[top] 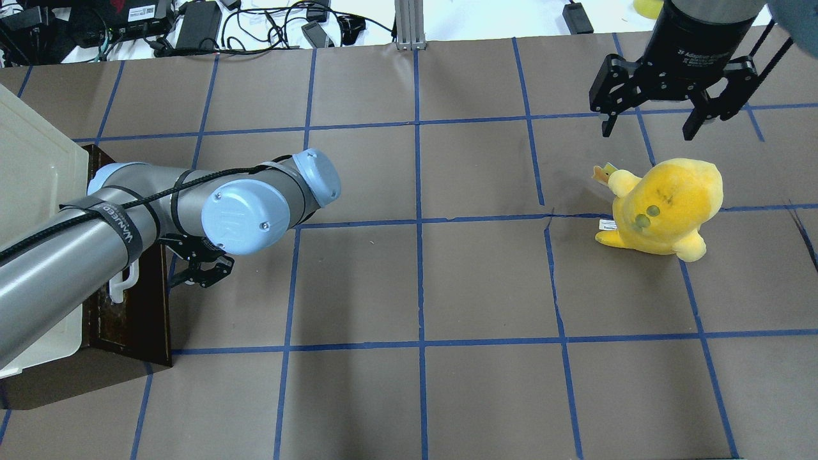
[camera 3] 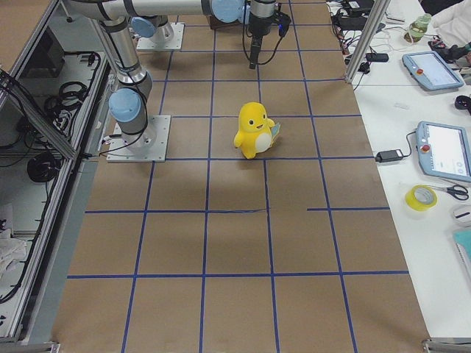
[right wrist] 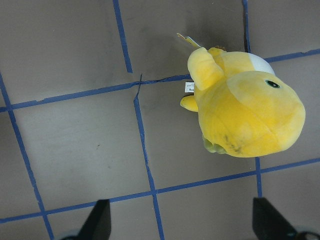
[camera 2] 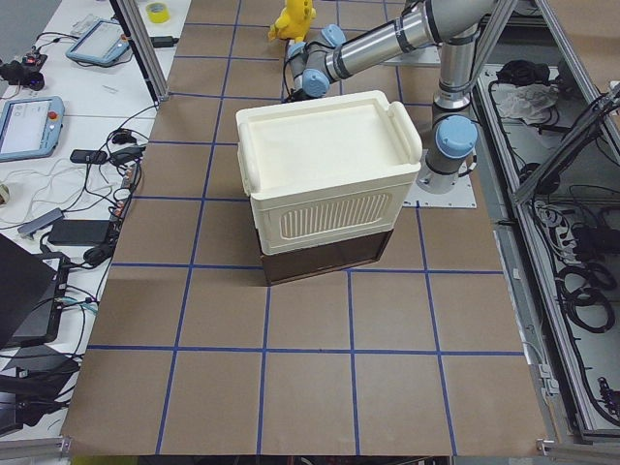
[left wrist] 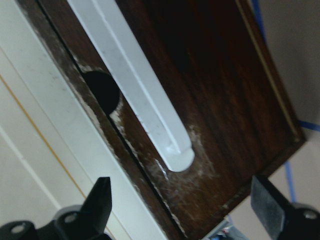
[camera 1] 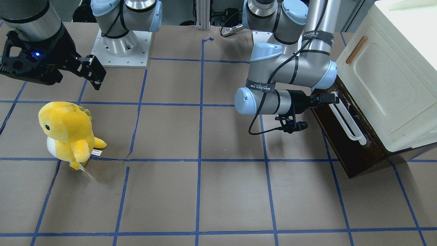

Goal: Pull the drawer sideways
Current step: 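Close the left gripper around the white drawer handle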

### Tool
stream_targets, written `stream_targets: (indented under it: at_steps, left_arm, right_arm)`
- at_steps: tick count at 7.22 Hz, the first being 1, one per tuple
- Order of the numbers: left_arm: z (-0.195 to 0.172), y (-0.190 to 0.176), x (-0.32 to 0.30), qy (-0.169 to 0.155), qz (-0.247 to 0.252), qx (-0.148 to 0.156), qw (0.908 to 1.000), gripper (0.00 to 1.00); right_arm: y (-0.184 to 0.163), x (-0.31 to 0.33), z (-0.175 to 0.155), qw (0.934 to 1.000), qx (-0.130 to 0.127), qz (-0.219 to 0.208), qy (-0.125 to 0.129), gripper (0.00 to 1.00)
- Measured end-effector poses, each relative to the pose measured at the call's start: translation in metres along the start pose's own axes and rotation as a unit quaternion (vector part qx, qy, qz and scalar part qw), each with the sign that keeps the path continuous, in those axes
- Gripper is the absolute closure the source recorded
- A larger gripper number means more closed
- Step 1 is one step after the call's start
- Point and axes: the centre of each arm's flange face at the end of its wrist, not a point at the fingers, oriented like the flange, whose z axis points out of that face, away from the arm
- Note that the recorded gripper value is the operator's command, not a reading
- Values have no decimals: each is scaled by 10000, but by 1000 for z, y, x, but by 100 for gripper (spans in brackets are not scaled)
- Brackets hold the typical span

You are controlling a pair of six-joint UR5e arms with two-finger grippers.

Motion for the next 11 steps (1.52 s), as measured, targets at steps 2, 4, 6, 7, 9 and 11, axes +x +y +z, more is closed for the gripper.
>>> stream_targets:
  at_steps: [2, 4, 6, 7, 9, 11]
  left_arm:
    - [25, -22, 7, -290, -60, -88, 9995, 23]
    - [38, -32, 9, -411, -40, -132, 9991, 39]
    - [41, -37, 14, -436, -67, -147, 9989, 67]
    - [42, -38, 15, -439, -75, -149, 9989, 79]
    - [41, -39, 14, -439, -90, -147, 9989, 87]
    - [41, -38, 13, -437, -88, -145, 9989, 87]
  right_arm:
    - [0, 0, 0, 10000, 0, 0, 0, 0]
    - [0, 0, 0, 10000, 0, 1, 0, 0]
    - [0, 0, 0, 10000, 0, 2, 0, 0]
    - [0, 0, 0, 10000, 0, 1, 0, 0]
    - [0, 0, 0, 10000, 0, 0, 0, 0]
    - [0, 0, 0, 10000, 0, 0, 0, 0]
